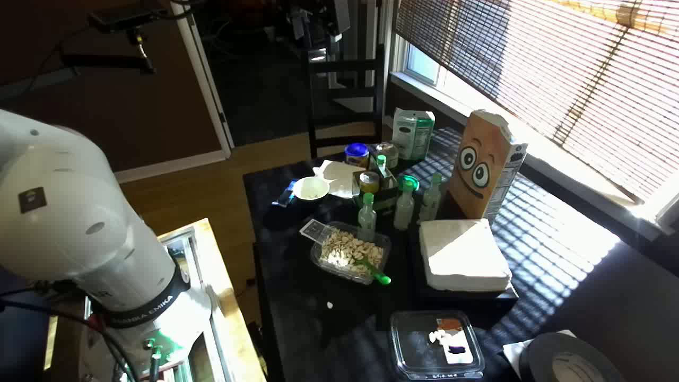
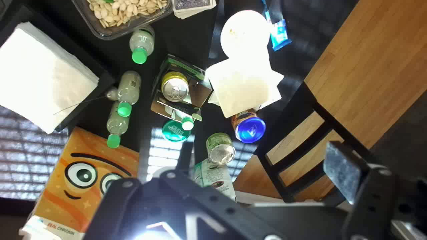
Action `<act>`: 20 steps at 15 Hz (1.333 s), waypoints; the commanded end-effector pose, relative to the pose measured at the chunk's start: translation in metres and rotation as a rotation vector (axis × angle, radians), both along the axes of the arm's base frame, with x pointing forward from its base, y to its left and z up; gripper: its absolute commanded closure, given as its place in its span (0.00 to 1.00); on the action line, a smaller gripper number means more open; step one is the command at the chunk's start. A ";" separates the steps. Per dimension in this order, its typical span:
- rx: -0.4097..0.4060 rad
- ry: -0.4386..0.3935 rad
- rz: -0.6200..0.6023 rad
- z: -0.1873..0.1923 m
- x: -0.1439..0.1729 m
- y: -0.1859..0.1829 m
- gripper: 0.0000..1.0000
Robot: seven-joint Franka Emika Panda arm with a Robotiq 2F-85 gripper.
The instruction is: Use the green spoon to put some of the contents of the clear lunchbox into the white bowl
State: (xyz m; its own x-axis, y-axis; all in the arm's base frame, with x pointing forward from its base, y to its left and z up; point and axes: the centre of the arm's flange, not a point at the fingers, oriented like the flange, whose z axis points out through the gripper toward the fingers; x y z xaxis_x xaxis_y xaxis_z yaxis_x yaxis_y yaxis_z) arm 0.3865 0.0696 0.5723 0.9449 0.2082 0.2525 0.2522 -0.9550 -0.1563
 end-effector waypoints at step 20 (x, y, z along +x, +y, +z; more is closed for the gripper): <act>0.449 0.122 -0.532 -0.206 -0.054 -0.210 0.00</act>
State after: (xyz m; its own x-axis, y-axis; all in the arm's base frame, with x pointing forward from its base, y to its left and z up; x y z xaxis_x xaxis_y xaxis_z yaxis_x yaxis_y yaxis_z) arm 0.3469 -0.1250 0.4152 0.9409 -0.3163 0.1213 -0.2281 -0.8563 -0.4634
